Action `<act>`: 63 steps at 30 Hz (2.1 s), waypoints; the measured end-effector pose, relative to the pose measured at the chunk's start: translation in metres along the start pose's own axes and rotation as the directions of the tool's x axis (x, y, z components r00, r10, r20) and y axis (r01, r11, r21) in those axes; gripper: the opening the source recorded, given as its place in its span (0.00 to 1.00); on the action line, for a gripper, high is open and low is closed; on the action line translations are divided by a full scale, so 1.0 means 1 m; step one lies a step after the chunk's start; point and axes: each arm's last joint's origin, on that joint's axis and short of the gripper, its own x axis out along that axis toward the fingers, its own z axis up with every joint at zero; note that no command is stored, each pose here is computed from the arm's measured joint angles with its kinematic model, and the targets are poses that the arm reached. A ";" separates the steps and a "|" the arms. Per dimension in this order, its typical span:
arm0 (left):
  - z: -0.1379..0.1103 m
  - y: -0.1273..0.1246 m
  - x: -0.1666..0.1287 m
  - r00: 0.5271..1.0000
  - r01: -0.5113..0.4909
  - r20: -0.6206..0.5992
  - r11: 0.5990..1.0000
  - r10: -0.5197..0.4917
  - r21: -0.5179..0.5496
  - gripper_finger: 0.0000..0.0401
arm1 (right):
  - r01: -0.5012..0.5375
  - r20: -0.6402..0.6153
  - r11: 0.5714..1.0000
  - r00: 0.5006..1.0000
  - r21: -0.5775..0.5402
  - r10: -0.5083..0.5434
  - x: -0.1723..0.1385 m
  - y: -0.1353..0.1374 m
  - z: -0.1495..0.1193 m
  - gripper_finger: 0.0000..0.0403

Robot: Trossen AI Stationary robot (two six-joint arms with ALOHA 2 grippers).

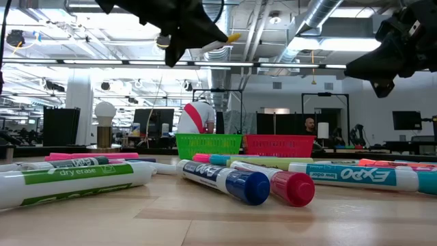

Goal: Pick & Place Markers
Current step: Put the top small yellow highlighter pen into the blue bin

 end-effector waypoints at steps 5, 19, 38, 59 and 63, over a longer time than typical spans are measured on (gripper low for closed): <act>0.008 0.001 0.000 0.997 0.019 0.070 1.000 -0.018 -0.016 0.13 | -0.010 0.026 1.000 1.000 0.009 0.010 0.000 0.001 0.003 0.16; 0.022 -0.004 -0.002 0.975 0.090 0.209 0.995 -0.080 -0.037 0.13 | -0.166 0.339 0.972 0.935 0.163 0.103 -0.007 0.010 0.034 0.16; 0.028 -0.005 -0.003 0.958 0.089 0.278 0.995 -0.072 -0.049 0.13 | -0.142 0.406 0.978 0.911 0.154 0.068 0.027 0.024 0.042 0.16; 0.031 -0.001 -0.003 0.953 0.081 0.297 0.995 -0.061 -0.056 0.13 | -0.221 0.179 0.970 0.963 0.103 0.201 0.157 0.069 0.062 0.18; 0.031 -0.002 -0.003 0.953 0.086 0.296 0.995 -0.065 -0.058 0.13 | -0.285 0.158 0.948 0.952 0.141 0.262 0.170 0.066 0.067 0.23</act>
